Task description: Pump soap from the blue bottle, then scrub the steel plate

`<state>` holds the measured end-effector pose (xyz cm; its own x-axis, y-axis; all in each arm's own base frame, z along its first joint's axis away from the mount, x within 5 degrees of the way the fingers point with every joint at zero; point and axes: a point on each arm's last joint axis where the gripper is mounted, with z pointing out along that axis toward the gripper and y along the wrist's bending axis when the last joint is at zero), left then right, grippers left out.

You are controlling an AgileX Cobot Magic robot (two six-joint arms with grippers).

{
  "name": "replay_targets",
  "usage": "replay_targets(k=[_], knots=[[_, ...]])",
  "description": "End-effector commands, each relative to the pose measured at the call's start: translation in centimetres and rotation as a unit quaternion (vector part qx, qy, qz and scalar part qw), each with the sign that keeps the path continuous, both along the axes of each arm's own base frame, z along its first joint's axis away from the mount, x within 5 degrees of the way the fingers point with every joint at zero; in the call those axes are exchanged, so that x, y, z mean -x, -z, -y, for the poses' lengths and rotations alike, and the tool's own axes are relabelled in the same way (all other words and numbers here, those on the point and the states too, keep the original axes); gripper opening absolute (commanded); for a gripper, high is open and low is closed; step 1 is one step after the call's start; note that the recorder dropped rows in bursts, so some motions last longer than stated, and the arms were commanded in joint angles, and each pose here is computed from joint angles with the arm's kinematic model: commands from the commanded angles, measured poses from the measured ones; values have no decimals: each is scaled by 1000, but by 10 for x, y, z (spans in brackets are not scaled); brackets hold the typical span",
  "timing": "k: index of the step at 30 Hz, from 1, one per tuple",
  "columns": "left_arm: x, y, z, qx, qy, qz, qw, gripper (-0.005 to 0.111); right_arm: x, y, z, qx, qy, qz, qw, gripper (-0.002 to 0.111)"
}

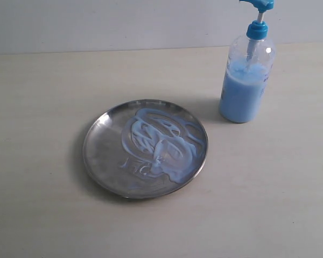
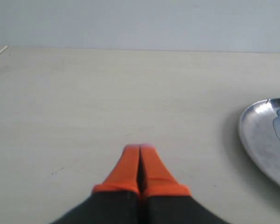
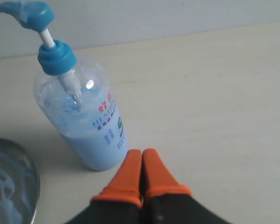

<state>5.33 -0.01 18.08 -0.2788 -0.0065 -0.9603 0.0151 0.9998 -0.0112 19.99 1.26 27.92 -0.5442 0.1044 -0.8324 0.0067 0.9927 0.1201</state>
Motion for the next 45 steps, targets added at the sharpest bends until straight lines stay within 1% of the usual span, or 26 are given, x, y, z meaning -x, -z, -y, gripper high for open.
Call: replay_targets(k=[1,3,6,8,13,16,18,20,24,29,33,34,37,40,43,45], knots=[[0,0,0,0,1,8,1000,0,-12,15,-1,10,-8,-40,999,0],[0,0,0,0,1,8,1000,0,-19,25,-4,10,-16,-61,998,0],[0,0,0,0,1,8,1000,0,-28,38,-15,44,-63,-78,994,8],[0,0,0,0,1,8,1000,0,-33,45,-23,61,-91,-81,991,21],[0,0,0,0,1,8,1000,0,-45,62,-38,66,-116,-85,987,70],[0,0,0,0,1,8,1000,0,-54,69,-42,63,-113,-68,989,88],[0,0,0,0,1,8,1000,0,-58,73,-43,45,-97,-64,992,93],[0,0,0,0,1,8,1000,0,-62,77,-43,27,-81,-65,994,95],[0,-1,0,0,1,9,1000,0,-67,88,-43,27,-77,-76,994,95],[0,-1,0,0,1,9,1000,0,-76,99,-44,22,-63,-64,996,95],[0,-1,0,0,1,9,1000,0,-82,105,-56,28,-83,-61,994,95],[0,-1,0,0,1,9,1000,0,-86,107,-66,32,-99,-49,993,95],[0,-1,0,0,1,9,1000,0,-90,110,-75,37,-110,-17,993,95],[0,-1,0,0,1,9,1000,0,-98,119,-75,4,-75,4,997,95],[0,-1,0,0,1,9,1000,0,-103,129,-75,0,-66,12,998,95],[0,-1,0,0,1,9,1000,0,-108,138,-76,5,-65,34,997,95]])
